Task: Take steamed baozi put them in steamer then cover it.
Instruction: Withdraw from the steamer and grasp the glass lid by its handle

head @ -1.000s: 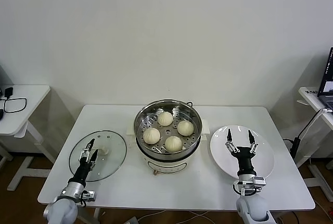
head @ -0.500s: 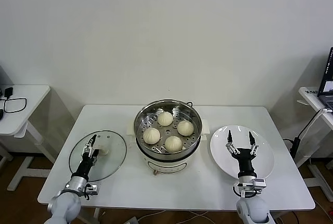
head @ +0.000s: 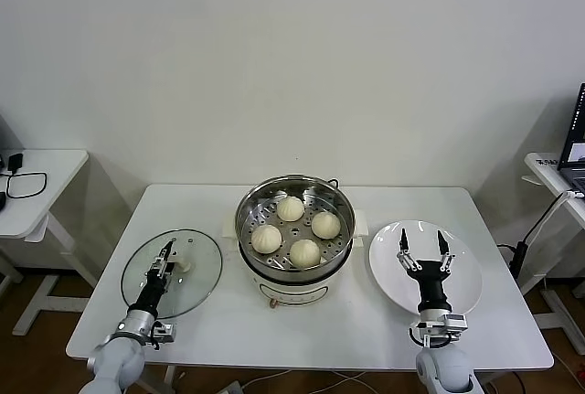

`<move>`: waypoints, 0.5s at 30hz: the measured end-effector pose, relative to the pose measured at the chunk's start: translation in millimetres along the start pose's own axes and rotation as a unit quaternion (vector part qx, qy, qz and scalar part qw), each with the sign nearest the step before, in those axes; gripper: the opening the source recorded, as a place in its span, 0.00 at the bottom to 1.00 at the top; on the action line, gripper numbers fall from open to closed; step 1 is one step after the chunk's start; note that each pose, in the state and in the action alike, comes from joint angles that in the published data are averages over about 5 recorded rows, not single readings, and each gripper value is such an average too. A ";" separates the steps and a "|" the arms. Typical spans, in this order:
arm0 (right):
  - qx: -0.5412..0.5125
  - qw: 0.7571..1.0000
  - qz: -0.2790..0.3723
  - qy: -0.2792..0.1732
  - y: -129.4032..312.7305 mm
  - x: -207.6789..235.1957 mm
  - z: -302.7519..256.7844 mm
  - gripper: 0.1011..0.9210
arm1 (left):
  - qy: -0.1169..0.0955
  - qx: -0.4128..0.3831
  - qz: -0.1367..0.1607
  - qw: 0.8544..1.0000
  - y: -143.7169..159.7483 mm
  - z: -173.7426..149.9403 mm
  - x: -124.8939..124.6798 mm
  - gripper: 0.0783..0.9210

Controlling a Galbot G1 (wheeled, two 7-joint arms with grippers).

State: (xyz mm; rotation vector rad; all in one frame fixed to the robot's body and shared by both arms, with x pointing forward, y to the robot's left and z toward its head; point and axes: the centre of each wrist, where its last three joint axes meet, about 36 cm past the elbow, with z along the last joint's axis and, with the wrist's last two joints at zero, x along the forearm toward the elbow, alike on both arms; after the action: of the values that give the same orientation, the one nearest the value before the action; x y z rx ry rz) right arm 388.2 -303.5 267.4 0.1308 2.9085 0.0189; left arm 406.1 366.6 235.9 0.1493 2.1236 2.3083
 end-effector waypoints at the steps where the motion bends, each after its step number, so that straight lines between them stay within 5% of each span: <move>1: 0.000 1.000 0.000 0.000 0.2 0.0 0.0 0.88 | 0.000 0.001 0.001 1.000 -0.5 -0.2 -0.3 0.51; 11: 0.003 1.000 -0.001 -0.001 1.8 0.1 -0.2 0.88 | 0.004 0.011 0.005 1.000 -2.8 -0.2 -3.7 0.18; 15: 0.004 1.000 -0.002 -0.002 1.4 0.0 -0.5 0.88 | 0.004 0.015 0.006 1.000 -2.7 -0.3 -3.7 0.14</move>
State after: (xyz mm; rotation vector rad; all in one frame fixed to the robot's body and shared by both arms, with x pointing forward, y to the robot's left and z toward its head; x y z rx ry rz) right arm 388.3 -302.1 267.9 0.1273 2.9053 0.0061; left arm 409.7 366.2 232.9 0.1532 2.1685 2.2888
